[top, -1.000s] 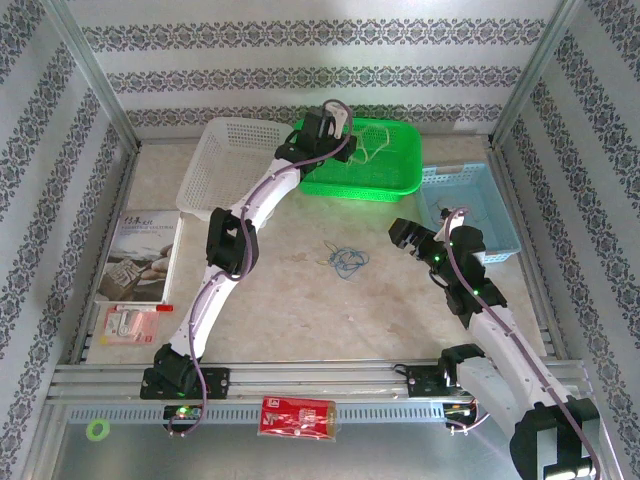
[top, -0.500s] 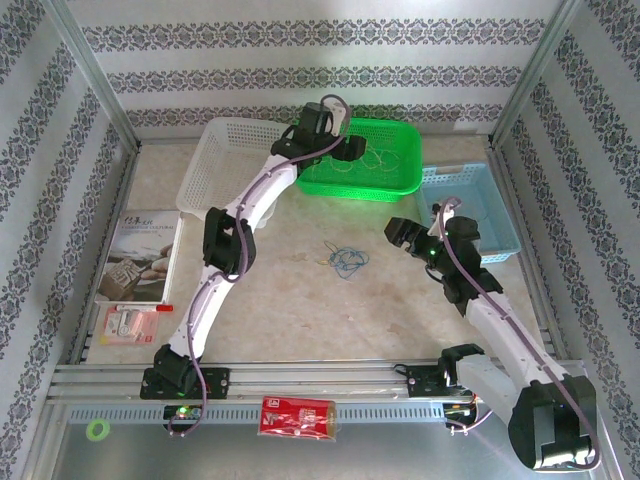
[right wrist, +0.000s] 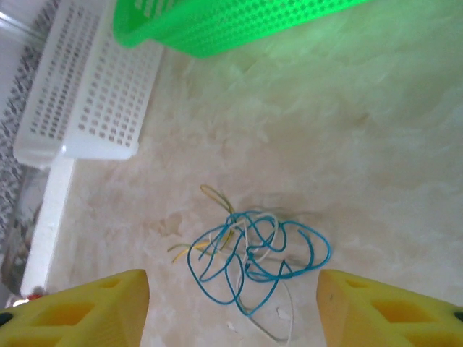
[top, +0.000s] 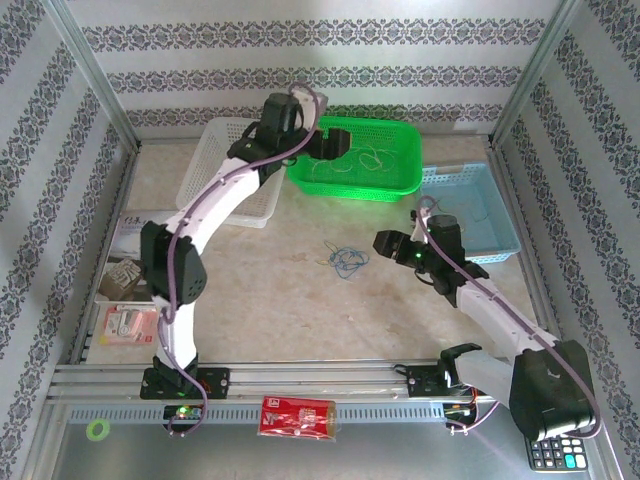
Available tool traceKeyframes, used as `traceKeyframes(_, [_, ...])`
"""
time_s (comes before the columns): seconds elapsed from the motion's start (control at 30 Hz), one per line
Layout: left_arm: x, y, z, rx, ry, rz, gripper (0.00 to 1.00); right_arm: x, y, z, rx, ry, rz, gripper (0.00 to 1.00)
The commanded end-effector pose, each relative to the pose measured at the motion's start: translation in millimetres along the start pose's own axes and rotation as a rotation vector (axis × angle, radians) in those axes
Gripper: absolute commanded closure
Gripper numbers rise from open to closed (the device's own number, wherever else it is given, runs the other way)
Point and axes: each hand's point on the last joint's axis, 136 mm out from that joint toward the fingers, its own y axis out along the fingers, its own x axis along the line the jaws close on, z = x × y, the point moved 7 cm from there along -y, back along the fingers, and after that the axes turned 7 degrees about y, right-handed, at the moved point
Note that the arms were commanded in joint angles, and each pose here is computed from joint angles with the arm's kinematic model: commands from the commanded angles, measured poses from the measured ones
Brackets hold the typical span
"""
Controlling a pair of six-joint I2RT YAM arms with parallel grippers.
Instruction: Untangle the cables
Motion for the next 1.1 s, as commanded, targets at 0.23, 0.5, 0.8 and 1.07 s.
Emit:
traceKeyframes(0.23, [-10,-64,57,-0.097,-0.187,0.019,0.12,2,23,27,0.142,-0.119,0.109,0.51])
traceKeyframes(0.5, [-11,-93,109,-0.070,-0.279,0.008,0.11,-16,43,51,0.235,-0.149,0.206,0.63])
traceKeyframes(0.8, [-14,-94,130,-0.049,-0.320,0.027,0.11,-22,67,60,0.291,-0.146,0.232,0.71])
traceKeyframes(1.07, [-16,-90,131,-0.051,-0.327,0.050,0.10,-25,79,62,0.304,-0.122,0.231,0.79])
